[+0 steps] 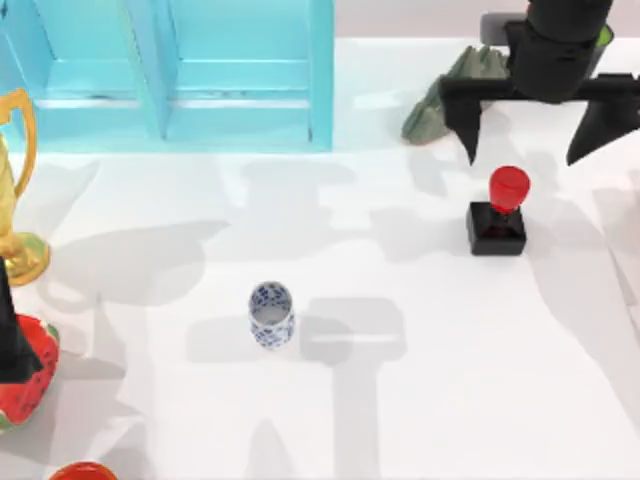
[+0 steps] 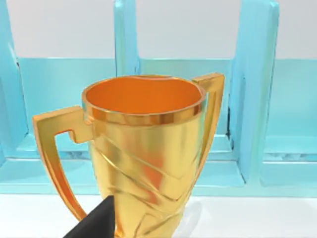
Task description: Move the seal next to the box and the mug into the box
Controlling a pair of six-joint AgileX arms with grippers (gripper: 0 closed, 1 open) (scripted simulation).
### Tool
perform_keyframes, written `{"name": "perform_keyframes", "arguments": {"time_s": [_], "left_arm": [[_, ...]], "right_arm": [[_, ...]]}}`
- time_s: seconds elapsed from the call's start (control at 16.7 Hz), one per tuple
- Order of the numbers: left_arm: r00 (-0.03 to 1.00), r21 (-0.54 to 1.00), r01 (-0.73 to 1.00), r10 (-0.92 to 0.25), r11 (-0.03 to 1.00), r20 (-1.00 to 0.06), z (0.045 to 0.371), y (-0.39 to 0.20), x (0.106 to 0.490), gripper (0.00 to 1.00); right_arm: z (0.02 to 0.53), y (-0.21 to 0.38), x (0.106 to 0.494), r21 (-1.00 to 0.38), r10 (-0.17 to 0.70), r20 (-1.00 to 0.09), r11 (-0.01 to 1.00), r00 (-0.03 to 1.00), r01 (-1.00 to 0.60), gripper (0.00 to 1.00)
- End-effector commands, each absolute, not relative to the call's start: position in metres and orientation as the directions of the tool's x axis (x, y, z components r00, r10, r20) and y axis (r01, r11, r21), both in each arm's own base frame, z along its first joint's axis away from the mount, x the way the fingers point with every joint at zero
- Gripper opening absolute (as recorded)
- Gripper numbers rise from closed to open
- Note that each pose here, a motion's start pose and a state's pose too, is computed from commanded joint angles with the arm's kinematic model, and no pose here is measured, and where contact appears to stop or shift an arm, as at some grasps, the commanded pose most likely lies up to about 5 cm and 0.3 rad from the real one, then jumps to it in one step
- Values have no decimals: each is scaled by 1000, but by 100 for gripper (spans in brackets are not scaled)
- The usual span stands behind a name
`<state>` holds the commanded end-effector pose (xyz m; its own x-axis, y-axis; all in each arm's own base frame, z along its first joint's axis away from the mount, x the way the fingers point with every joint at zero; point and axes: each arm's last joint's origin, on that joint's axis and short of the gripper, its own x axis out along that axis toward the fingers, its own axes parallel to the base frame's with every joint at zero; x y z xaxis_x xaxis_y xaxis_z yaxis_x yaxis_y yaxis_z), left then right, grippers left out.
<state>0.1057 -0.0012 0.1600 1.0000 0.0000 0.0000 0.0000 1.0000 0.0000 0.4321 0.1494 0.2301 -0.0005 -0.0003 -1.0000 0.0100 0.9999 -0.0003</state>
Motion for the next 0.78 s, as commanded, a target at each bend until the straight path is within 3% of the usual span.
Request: {"name": "perform_keyframes", "arguments": {"time_s": [0.36, 0.78], "left_arm": [[1000, 0, 0, 0, 1000, 0, 160, -1, 106, 100], [1000, 0, 0, 0, 1000, 0, 160, -1, 106, 100]], "right_arm": [[220, 149, 434, -1, -1, -1000, 1000, -1, 10, 100], [152, 149, 432, 0, 0, -1000, 1000, -1, 10, 100]]}}
